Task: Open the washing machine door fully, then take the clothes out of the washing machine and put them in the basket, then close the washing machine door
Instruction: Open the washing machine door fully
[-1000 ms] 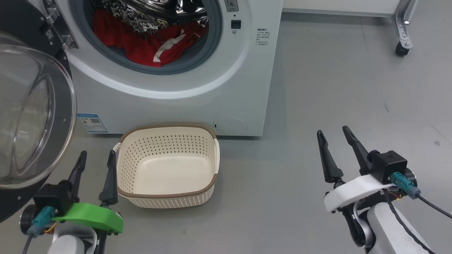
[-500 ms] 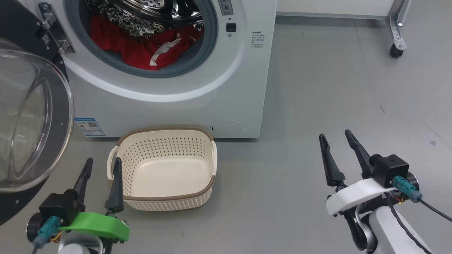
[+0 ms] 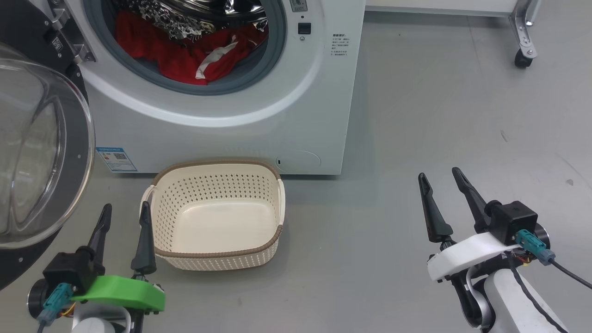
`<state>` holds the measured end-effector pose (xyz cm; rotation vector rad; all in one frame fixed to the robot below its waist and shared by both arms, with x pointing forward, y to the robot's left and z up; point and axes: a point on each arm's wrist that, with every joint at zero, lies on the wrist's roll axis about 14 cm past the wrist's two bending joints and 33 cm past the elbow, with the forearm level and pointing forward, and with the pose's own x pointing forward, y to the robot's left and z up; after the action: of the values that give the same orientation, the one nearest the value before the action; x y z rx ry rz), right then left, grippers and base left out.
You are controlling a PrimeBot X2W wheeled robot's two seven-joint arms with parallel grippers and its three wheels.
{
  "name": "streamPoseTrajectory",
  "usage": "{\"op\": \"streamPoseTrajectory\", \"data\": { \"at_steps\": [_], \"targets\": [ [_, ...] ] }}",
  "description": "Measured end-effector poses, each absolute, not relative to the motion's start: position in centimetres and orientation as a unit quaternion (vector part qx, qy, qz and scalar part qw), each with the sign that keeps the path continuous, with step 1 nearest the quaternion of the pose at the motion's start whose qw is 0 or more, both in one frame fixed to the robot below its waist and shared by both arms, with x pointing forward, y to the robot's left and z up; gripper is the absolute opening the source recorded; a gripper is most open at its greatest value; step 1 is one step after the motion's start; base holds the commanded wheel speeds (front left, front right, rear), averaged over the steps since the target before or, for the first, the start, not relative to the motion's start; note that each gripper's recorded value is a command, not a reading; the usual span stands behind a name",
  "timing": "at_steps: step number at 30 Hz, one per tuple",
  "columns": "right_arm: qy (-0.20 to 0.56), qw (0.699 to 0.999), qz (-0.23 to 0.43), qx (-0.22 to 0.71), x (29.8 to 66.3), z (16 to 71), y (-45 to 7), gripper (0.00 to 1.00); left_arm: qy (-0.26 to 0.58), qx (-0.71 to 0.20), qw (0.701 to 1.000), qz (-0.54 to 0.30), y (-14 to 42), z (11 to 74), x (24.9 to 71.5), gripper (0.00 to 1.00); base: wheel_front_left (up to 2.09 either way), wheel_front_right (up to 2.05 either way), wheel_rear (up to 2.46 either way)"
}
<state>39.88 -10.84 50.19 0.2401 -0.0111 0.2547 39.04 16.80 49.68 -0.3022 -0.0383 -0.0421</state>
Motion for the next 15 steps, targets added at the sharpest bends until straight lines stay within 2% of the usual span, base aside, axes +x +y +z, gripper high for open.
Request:
{"op": "streamPoseTrajectory", "data": {
  "at_steps": [15],
  "targets": [
    [-0.001,0.985,0.127,0.121,40.05,49.85,-10.76,1.0,-0.014,-0.154,0.988,-0.022,16.67,49.32,39.19,1.0,0.0,0.0,0.0]
  ]
}}
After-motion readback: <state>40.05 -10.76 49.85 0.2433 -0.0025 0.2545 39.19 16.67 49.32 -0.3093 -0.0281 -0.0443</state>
